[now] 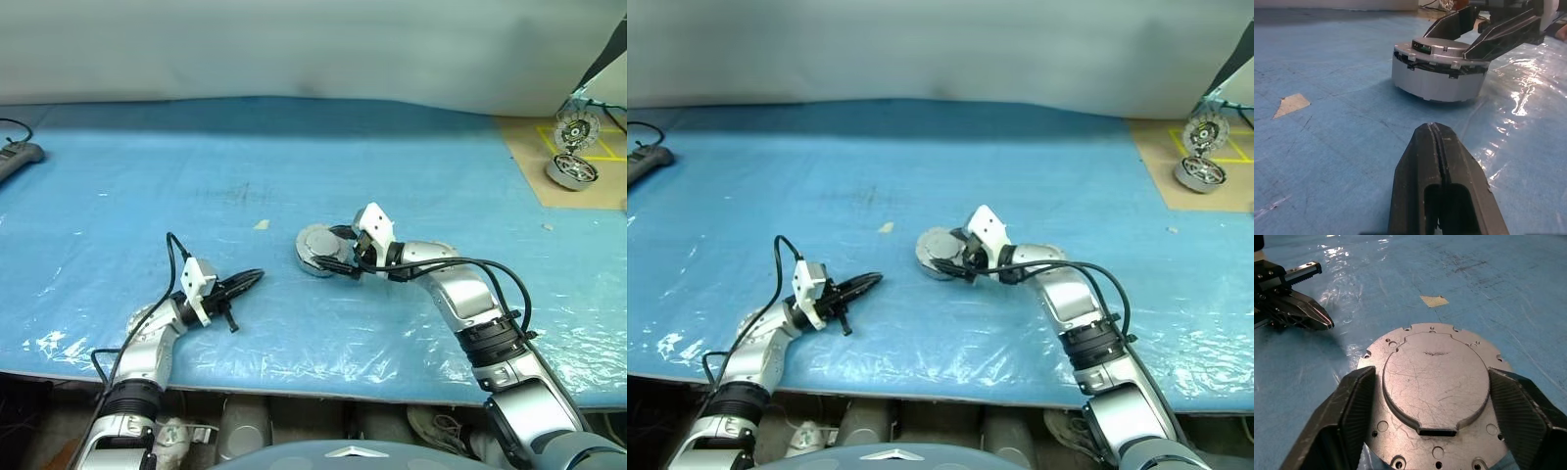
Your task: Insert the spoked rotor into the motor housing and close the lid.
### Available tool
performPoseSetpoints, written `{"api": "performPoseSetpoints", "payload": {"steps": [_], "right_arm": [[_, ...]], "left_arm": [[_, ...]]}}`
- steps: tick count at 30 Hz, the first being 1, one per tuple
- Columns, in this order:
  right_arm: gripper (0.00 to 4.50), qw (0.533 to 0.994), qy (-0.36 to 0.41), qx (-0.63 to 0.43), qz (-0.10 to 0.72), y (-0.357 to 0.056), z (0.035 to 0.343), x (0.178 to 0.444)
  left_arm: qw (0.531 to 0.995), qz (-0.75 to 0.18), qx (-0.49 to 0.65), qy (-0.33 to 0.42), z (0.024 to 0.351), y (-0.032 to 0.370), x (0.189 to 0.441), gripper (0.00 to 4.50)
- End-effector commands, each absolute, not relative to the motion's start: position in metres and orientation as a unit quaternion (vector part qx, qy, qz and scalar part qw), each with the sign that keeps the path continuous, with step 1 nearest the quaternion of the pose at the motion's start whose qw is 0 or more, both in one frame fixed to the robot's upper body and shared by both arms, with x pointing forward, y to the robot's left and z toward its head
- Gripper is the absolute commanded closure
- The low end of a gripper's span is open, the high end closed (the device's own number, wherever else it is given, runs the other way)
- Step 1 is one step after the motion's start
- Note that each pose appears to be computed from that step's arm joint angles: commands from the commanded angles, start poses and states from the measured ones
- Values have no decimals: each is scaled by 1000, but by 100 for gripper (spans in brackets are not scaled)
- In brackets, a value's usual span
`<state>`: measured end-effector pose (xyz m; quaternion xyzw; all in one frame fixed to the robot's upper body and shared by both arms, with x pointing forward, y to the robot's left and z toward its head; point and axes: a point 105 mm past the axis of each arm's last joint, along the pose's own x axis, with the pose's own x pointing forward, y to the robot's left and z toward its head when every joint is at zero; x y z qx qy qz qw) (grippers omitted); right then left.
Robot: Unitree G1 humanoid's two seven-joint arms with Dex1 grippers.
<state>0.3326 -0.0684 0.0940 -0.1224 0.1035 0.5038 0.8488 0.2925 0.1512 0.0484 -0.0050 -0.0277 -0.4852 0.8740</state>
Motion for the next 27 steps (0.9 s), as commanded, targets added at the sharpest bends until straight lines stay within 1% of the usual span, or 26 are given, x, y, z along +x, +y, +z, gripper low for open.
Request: {"api": "performPoseSetpoints", "payload": {"steps": [1,3,8,15,17,21,27], "right_arm": [[153,849,92,-130,504,-66,99,332],[153,850,93,-129,502,-66,99,333],[153,852,96,-135,496,-65,96,334],[153,843,127,-193,486,-74,74,335],[153,843,135,-190,485,-77,72,335],[153,850,128,-156,487,-79,85,337],[153,859,100,-96,492,-76,120,346]], "left_arm": [[864,-503,-5,-38,57,150,294,450],[863,-505,-6,-36,56,150,295,450],[861,-506,2,-41,63,144,288,450],[862,-506,3,-39,66,141,287,450],[862,-506,4,-39,66,140,287,450],[863,-504,3,-39,66,140,288,450],[863,-504,1,-38,65,137,289,450]]}}
